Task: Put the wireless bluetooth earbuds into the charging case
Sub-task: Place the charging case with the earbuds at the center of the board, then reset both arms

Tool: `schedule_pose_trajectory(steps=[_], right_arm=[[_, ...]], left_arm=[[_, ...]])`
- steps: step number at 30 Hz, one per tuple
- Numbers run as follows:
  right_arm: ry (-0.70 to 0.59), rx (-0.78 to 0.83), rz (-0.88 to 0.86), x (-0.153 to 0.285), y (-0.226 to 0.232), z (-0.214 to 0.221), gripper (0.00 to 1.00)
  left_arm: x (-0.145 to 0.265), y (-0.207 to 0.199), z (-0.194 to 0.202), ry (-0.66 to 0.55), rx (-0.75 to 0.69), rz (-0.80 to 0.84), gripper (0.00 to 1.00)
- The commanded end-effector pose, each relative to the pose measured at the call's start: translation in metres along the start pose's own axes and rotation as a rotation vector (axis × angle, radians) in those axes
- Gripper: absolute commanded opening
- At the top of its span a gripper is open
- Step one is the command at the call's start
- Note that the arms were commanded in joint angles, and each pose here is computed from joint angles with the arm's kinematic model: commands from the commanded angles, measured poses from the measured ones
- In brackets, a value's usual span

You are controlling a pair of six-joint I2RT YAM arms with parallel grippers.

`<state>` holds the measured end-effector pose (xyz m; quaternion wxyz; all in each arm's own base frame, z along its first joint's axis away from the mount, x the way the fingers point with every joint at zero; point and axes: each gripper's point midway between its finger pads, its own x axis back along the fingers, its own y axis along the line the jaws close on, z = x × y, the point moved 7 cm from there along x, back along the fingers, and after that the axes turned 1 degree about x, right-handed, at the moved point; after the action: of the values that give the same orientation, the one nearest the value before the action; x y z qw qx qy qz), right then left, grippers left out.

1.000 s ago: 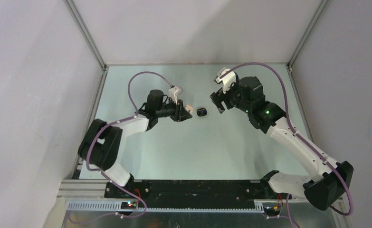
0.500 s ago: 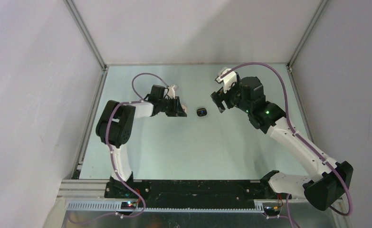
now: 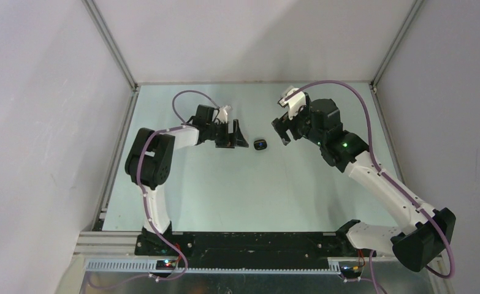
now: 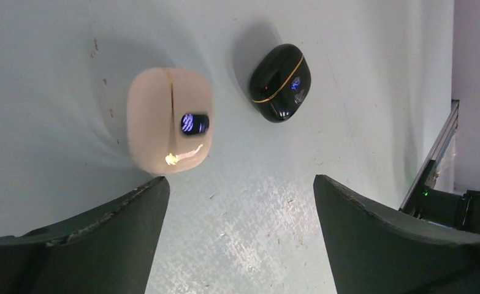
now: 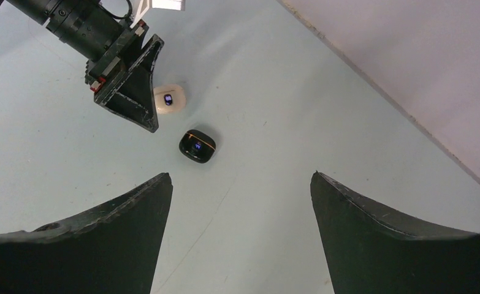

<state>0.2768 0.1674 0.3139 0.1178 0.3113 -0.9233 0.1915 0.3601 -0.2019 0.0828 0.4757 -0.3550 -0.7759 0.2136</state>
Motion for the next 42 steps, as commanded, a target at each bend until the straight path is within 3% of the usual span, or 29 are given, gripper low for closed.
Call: schedule_pose_trajectory(steps=[1, 4, 10, 15, 19, 22, 26, 28, 32, 35, 42], right_arm=[[-0.075, 0.009, 0.049, 0.01, -0.008, -0.016, 0.9], [-0.085, 0.017, 0.124, 0.019, -0.019, -0.019, 0.99], [-0.178, -0.047, 0.124, 0.057, -0.048, -0.028, 0.99], [-0.128, -0.035, 0.173, 0.097, -0.056, -0.016, 0.99], [-0.158, -0.096, 0.266, 0.133, -0.049, -0.007, 0.99], [-0.296, -0.126, 0.303, 0.163, -0.035, 0.001, 0.99], [-0.337, -0.189, 0.301, 0.179, -0.021, 0.012, 0.99], [-0.349, -0.194, 0.294, 0.18, -0.017, 0.019, 0.99], [-0.332, -0.222, 0.283, 0.171, -0.01, 0.037, 0.99], [-0.317, -0.231, 0.307, 0.164, -0.01, 0.052, 0.99], [-0.307, -0.242, 0.374, 0.16, -0.017, 0.055, 0.99]], left_arm=[[0.008, 0.008, 0.002, 0.023, -0.011, -0.049, 0.99], [0.02, 0.006, -0.001, 0.02, -0.07, -0.045, 0.99], [0.071, -0.026, -0.019, 0.027, -0.27, -0.007, 0.99], [0.133, -0.062, -0.025, -0.057, -0.444, -0.018, 0.99], [0.196, -0.088, -0.022, -0.207, -0.56, -0.107, 0.99], [0.25, -0.107, -0.012, -0.415, -0.629, -0.207, 0.99], [0.306, -0.115, 0.018, -0.692, -0.746, -0.494, 0.99], [0.325, -0.121, 0.035, -0.731, -0.814, -0.566, 1.0], [0.33, -0.11, 0.068, -0.652, -0.773, -0.644, 0.99], [0.335, -0.109, 0.087, -0.787, -0.763, -0.664, 0.99], [0.346, -0.085, 0.093, -0.934, -0.577, -0.849, 0.99]])
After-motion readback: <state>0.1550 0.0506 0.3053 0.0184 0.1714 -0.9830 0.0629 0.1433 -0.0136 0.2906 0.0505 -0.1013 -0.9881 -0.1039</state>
